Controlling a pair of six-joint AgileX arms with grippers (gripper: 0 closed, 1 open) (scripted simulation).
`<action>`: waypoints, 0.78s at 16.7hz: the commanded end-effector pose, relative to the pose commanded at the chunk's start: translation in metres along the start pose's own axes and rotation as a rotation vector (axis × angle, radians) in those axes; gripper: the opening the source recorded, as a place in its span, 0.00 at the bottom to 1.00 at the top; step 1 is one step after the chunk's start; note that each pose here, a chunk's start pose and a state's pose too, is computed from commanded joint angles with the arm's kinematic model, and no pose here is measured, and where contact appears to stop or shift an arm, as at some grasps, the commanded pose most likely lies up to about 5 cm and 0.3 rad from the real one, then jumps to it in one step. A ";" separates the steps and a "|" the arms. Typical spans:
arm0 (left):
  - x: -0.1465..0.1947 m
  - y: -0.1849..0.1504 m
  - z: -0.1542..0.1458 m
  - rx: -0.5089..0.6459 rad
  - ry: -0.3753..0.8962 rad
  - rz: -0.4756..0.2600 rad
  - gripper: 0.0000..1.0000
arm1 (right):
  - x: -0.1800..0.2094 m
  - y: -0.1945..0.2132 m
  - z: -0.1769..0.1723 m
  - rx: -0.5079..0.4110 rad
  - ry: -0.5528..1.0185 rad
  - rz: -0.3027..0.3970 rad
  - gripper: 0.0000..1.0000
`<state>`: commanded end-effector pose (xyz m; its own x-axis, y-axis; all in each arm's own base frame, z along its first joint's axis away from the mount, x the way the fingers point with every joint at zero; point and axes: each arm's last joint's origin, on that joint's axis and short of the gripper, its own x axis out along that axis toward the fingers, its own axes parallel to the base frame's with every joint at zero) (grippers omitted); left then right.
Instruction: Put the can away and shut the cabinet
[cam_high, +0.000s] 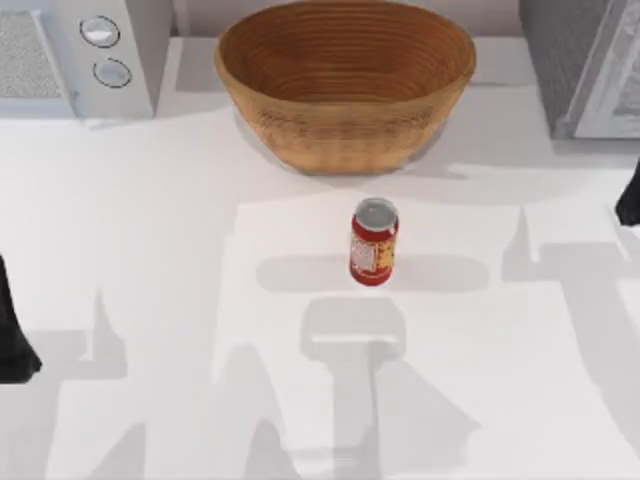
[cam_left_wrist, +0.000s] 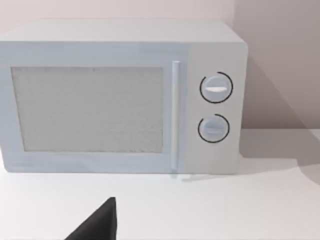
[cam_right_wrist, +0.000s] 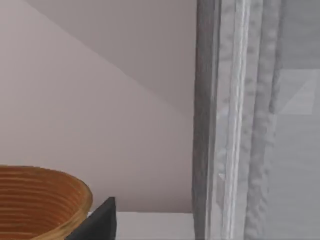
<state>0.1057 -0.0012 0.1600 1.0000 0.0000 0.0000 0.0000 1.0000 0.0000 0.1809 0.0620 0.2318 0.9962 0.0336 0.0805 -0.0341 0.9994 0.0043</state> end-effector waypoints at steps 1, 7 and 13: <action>0.000 0.000 0.000 0.000 0.000 0.000 1.00 | 0.011 0.012 -0.001 0.001 0.001 -0.001 1.00; 0.000 0.000 0.000 0.000 0.000 0.000 1.00 | 0.061 0.102 -0.047 0.008 0.024 -0.009 1.00; 0.000 0.000 0.000 0.000 0.000 0.000 1.00 | 0.055 0.185 -0.140 0.005 0.054 -0.025 1.00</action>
<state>0.1057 -0.0012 0.1600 1.0000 0.0000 0.0000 0.0000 1.0000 0.0000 0.2404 0.2499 0.0974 0.9996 0.0091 0.0264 -0.0093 0.9999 0.0104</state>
